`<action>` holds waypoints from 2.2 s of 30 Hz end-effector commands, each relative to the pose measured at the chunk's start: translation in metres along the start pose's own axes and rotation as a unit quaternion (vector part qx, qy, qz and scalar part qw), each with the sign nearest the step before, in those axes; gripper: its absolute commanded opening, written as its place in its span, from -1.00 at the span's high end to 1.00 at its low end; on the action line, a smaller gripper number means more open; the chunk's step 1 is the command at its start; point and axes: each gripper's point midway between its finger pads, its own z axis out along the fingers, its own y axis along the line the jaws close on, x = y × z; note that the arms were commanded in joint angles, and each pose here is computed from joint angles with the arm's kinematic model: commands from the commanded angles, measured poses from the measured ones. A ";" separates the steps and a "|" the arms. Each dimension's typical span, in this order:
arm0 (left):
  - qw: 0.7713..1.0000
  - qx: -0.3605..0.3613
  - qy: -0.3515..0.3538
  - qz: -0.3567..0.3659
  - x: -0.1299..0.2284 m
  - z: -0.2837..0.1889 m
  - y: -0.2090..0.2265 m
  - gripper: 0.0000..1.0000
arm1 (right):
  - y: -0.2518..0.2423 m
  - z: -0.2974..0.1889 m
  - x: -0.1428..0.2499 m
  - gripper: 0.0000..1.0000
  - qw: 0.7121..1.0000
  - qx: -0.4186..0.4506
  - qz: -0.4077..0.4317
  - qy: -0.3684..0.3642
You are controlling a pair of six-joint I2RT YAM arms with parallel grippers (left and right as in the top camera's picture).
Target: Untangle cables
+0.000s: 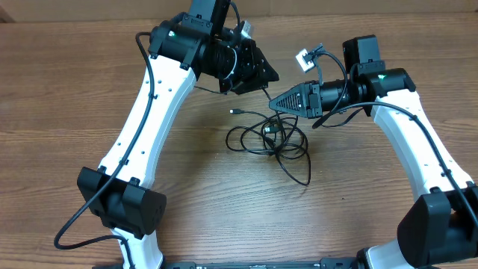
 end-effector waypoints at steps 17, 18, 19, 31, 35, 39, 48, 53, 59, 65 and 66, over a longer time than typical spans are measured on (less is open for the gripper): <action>0.999 -0.038 -0.009 -0.022 -0.005 0.002 0.018 0.33 | -0.015 -0.004 -0.017 0.92 0.998 0.061 0.019 -0.024; 0.999 -0.038 -0.009 -0.022 -0.005 0.002 0.018 0.33 | -0.010 -0.003 -0.019 0.92 0.998 0.047 0.014 -0.025; 0.999 -0.038 -0.009 -0.022 -0.005 0.002 0.018 0.32 | -0.005 -0.003 -0.020 0.92 0.999 0.033 0.010 -0.026; 0.998 -0.047 -0.019 -0.022 -0.008 0.002 0.021 0.32 | 0.023 -0.003 -0.023 0.92 0.998 -0.048 -0.005 -0.026; 0.998 -0.049 -0.019 -0.017 -0.008 0.002 0.022 0.32 | 0.020 -0.003 -0.023 0.92 0.999 -0.039 -0.003 -0.027; 0.994 -0.102 -0.033 -0.006 -0.010 -0.001 0.042 0.34 | -0.020 -0.005 -0.009 0.78 0.995 0.077 0.054 -0.014; 0.971 -0.228 -0.037 0.057 -0.007 -0.015 0.087 -0.08 | -0.133 -0.099 0.073 0.36 0.814 0.526 0.242 0.043; 0.957 -0.264 -0.009 0.121 0.004 -0.005 0.097 -0.26 | -0.135 -0.126 0.092 0.20 0.762 0.577 0.291 0.042; 0.944 -0.300 0.028 0.131 0.021 0.031 0.128 -0.36 | -0.121 -0.152 0.086 -0.05 0.753 0.581 0.308 0.015; 0.940 -0.304 0.051 0.146 0.033 0.071 0.161 -0.37 | -0.100 -0.175 0.082 -0.54 0.758 0.571 0.314 -0.006; 0.939 -0.303 0.052 0.153 0.034 0.077 0.165 -0.37 | -0.098 -0.175 0.083 -0.54 0.761 0.567 0.316 -0.007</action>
